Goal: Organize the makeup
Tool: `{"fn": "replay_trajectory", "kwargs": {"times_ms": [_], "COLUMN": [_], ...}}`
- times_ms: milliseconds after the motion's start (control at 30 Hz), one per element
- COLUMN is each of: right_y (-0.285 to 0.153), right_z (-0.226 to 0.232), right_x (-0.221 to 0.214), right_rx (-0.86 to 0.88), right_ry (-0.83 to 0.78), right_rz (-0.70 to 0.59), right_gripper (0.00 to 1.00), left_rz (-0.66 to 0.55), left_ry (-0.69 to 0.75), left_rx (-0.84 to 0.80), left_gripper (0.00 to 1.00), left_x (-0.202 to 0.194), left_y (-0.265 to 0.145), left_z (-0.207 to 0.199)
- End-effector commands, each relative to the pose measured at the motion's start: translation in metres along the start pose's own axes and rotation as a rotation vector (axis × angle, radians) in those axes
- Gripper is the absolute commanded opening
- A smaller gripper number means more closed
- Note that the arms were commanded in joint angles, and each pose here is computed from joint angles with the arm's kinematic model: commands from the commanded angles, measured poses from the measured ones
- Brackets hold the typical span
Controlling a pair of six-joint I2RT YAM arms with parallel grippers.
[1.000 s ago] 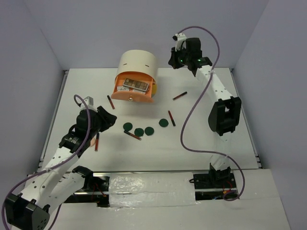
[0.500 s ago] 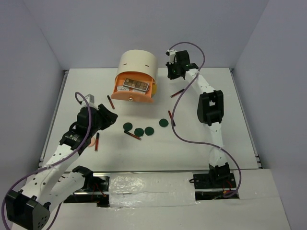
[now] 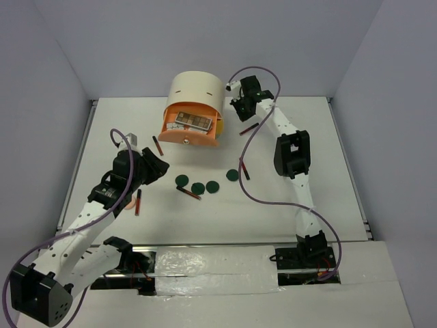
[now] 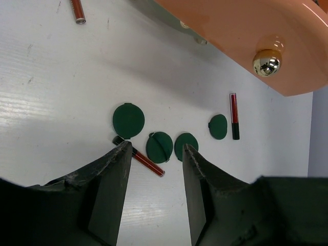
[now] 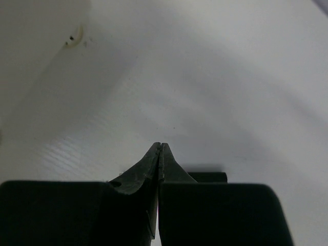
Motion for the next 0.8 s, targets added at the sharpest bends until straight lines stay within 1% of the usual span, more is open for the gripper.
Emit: {"fn": "replay_trajectory", "kwargs": {"times_ms": [0, 367, 633, 767], "right_y": [0.001, 0.016, 0.012, 0.005], "right_z": [-0.002, -0.005, -0.003, -0.006], "right_x": [-0.009, -0.037, -0.039, -0.035], "right_rx": [-0.024, -0.041, -0.033, -0.025], "right_ry": [-0.057, -0.087, -0.074, -0.042], "right_rz": [0.055, 0.153, 0.156, 0.13], "right_gripper": [0.03, 0.03, 0.03, 0.03], "left_rz": [-0.064, -0.06, -0.06, -0.054], "left_ry": [0.016, 0.011, 0.011, 0.024], "left_rx": [-0.055, -0.044, -0.06, -0.133], "left_gripper": [0.56, 0.56, 0.56, 0.58], "left_x": [0.023, 0.021, 0.021, 0.019], "left_y": [-0.005, -0.008, -0.007, -0.002], "left_z": [-0.015, -0.013, -0.015, -0.027]}}
Point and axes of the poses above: each gripper's point midway between its finger pads, its own y axis out along the fingers, its own z axis along the line the jaws close on, x = y × z, the point moved 4 cm from there along -y, back along the fingers, and after that the axes turned 13 degrees about y, right-handed, at the moved point
